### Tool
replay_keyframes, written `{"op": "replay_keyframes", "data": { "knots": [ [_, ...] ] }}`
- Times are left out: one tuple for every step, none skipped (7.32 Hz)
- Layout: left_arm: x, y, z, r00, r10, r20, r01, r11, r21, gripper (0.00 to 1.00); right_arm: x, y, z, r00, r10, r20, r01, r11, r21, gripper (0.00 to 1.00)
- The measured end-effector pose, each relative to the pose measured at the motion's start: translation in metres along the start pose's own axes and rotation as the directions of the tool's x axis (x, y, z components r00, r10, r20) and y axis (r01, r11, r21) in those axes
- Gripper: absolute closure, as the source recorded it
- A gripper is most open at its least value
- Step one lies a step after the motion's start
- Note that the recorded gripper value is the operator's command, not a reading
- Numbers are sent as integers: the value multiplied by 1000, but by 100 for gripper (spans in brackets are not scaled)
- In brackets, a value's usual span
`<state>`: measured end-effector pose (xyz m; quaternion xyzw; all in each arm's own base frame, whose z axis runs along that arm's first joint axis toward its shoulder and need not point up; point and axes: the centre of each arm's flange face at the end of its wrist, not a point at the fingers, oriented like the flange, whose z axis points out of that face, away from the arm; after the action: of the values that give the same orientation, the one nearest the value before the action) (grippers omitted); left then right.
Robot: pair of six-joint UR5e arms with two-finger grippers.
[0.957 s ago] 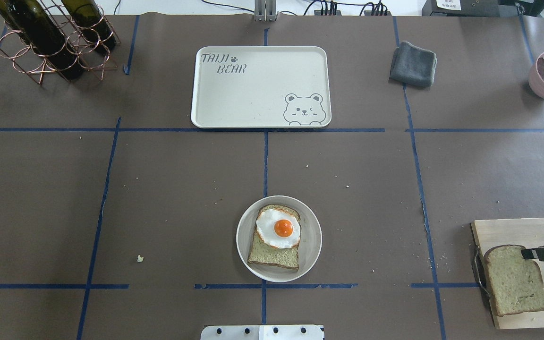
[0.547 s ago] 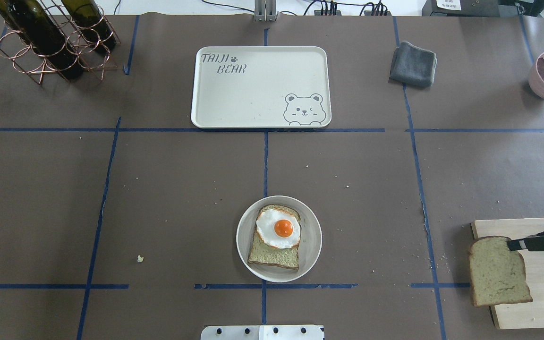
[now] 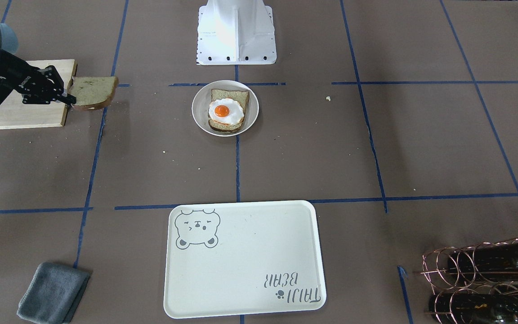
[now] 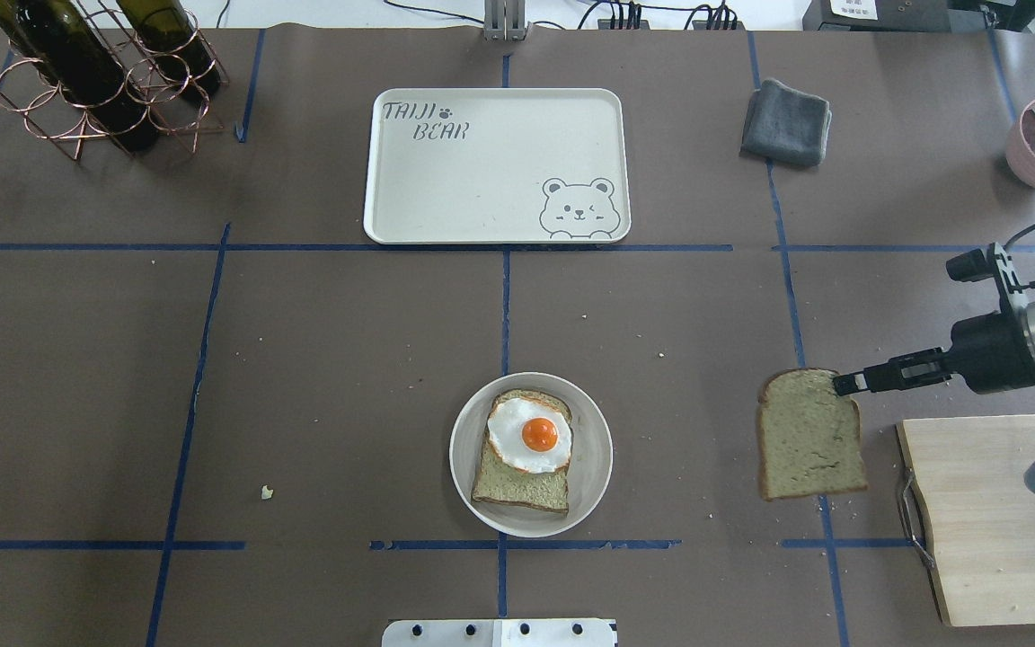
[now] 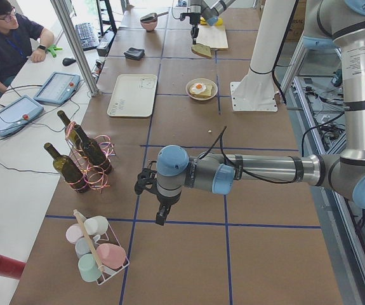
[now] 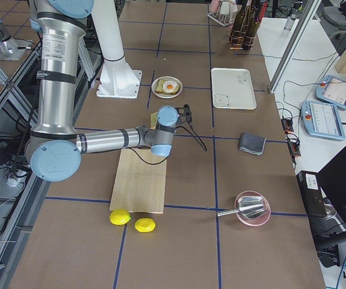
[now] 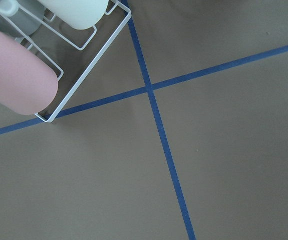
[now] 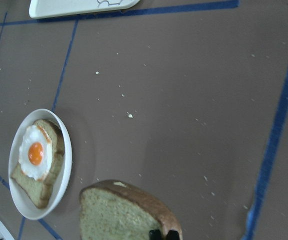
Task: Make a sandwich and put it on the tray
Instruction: 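Lift the bread slice with the right gripper and carry it over the plate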
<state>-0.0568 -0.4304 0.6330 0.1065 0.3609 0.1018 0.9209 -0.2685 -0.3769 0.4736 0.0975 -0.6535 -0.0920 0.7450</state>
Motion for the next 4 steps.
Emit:
{"op": "replay_keyframes", "data": {
  "knots": [
    [-1, 1, 1, 1000, -3, -1, 3, 1000, -3, 0, -23, -15, 28, 1000, -4, 16, 4, 1000, 22, 100],
    [-1, 1, 2, 1000, -4, -1, 4, 1000, -4, 0, -49, -27, 54, 999, 10, 32, -12, 999, 39, 100],
    [-2, 2, 2, 1000, -6, -2, 6, 1000, -6, 0, -81, -37, 82, 997, 54, 58, -58, 997, 57, 100],
    [-2, 2, 3, 1000, -6, -2, 6, 1000, -6, 0, -115, -42, 110, 991, 103, 81, -109, 991, 74, 100]
  ]
}}
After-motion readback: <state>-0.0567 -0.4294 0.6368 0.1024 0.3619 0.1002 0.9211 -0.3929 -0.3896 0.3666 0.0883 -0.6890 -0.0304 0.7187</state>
